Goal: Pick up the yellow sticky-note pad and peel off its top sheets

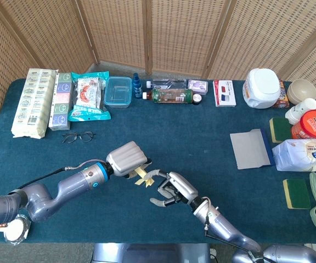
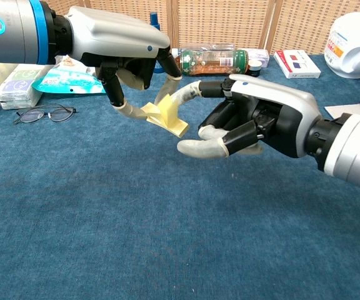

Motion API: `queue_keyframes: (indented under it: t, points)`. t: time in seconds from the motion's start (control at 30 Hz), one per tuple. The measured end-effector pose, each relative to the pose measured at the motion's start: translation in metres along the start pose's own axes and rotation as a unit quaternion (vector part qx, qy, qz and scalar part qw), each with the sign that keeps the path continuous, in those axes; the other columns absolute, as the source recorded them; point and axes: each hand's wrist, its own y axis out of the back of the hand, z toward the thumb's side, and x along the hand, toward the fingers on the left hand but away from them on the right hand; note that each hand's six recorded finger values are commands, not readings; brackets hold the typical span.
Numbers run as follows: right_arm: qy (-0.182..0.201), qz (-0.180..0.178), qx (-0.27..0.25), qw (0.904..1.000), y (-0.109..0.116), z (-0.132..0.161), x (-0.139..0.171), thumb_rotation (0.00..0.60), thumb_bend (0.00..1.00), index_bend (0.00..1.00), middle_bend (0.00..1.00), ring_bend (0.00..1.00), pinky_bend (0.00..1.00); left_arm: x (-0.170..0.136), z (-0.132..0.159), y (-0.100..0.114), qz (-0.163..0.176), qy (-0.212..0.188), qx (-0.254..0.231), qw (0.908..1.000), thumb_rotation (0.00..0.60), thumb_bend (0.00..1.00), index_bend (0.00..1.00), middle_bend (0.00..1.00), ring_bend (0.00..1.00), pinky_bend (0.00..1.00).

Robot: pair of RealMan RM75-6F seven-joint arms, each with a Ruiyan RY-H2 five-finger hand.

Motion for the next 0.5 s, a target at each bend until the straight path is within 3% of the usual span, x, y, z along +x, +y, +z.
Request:
queue_keyframes:
  t: [0.5]
  points:
    - [0.007,0.0,0.0,1.0,-0.0008,0.0058,-0.004,0.6,0.29,0.3,1.0,1.0,1.0,-0.0026,0.0026,-0.0048,-0.004,-0.004,0.004,1.0,0.6,0.33,0.66,1.0,1.0,1.0]
